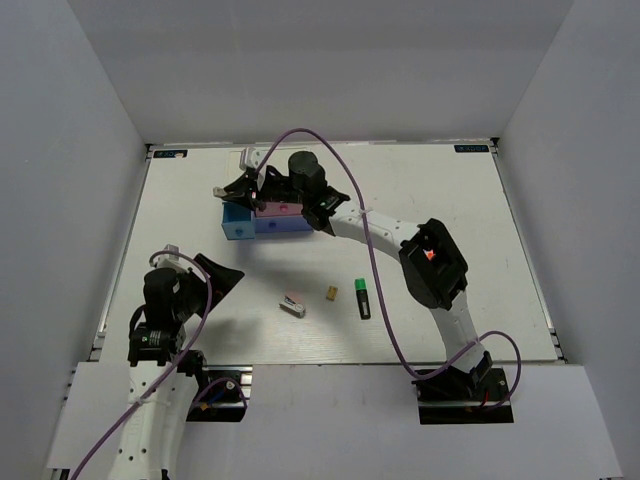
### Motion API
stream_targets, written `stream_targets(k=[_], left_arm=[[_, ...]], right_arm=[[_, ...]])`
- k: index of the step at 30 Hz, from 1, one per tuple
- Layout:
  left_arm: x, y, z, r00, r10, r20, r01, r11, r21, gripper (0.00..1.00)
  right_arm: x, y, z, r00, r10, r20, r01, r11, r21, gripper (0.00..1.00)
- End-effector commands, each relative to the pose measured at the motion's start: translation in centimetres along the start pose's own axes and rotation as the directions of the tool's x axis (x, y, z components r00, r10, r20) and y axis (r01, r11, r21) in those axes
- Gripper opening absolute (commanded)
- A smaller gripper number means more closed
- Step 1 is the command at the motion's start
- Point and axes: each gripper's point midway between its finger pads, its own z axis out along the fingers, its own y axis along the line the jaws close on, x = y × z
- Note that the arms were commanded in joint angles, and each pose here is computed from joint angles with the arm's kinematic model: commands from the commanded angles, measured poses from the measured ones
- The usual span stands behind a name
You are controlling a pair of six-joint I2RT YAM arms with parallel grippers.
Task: Sort the stationery into containers
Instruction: Place the stationery in the storage box.
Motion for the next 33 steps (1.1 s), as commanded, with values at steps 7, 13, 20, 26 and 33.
stream_targets(k=[7,13,20,26,33], left_arm=[[-0.3,-1.3,-0.7,1.0,0.022,-0.005,-0.022,0.999,0.039,0.99],[-0.4,-1.5,-0.7,1.0,0.022,-0.005,-0.022,0.999,0.039,0.99],[-0.7,-2.2,-1.0,0.999,0.037,0.001,-0.037,0.998,0.058,0.99],[-1.0,-2.7,-1.2,0.999,0.038,-0.005,-0.038,0.997,0.066,0.99],[-1.4,-3.8,-0.5,0.999,0.045,-0.024,-0.042,0.994,0.102,0.99]], right_arm=[[2.0,0.3,-0.4,1.0,0.011,-0.007,-0.011,1.0,0.008,0.11],[4.4,1.1,-0.5,0.998,0.031,-0.049,-0.032,0.999,-0.022,0.14],[5.9,0.7,-0.4,0.996,0.024,-0.085,-0.025,1.0,-0.012,0.27],[6.5,0.3,-0.4,0.994,0.017,-0.104,-0.018,1.0,-0.005,0.36],[4.1,-0.4,-1.8,0.998,0.0,-0.068,0.002,1.0,0.025,0.5]])
